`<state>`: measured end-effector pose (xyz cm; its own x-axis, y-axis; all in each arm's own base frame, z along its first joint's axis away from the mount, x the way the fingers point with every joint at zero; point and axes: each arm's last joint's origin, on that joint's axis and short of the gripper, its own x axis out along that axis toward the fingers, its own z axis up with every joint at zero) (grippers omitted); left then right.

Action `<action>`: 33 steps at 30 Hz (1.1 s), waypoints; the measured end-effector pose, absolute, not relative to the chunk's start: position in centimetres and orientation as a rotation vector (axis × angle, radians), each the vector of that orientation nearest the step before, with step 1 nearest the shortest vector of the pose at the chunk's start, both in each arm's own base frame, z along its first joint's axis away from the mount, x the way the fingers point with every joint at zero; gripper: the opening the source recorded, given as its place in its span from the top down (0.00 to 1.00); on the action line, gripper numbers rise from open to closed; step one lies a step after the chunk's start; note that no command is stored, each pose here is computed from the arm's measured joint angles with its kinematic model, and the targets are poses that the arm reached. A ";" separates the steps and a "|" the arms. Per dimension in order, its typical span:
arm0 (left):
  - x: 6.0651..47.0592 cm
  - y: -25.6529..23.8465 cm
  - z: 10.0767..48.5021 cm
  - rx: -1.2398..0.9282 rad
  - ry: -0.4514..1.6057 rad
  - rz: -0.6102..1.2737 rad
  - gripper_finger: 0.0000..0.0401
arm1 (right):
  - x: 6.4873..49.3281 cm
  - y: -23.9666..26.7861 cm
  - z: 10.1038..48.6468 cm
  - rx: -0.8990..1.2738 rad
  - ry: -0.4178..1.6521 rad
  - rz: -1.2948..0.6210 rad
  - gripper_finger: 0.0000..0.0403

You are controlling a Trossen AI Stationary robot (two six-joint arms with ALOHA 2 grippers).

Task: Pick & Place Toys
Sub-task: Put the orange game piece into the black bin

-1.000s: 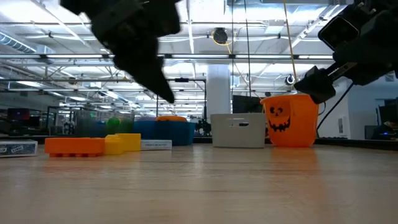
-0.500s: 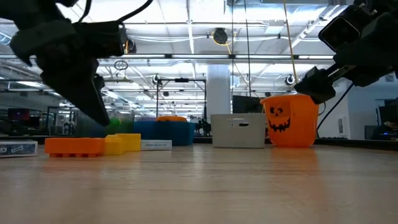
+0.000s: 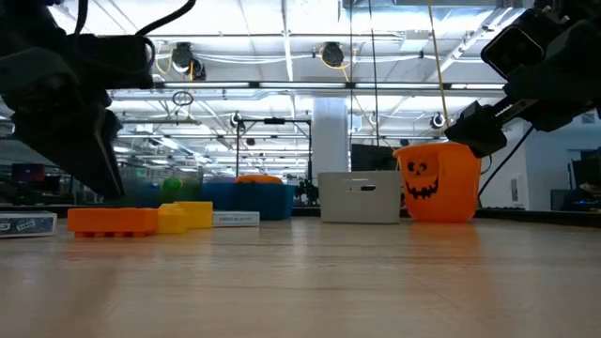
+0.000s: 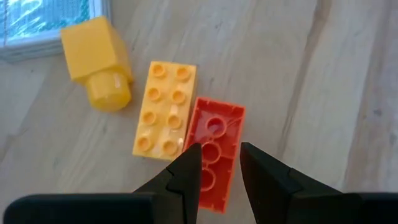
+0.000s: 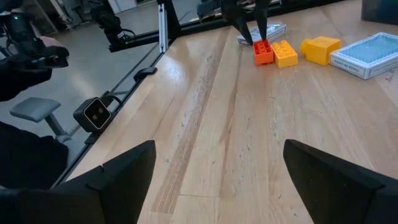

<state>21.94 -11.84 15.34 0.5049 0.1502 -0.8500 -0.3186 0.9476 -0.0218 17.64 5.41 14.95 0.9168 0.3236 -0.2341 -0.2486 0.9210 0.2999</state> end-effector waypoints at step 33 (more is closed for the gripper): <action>21.8 -8.7 15.8 -0.310 1.241 0.192 0.70 | 17.6 5.4 15.0 0.262 0.283 0.298 0.14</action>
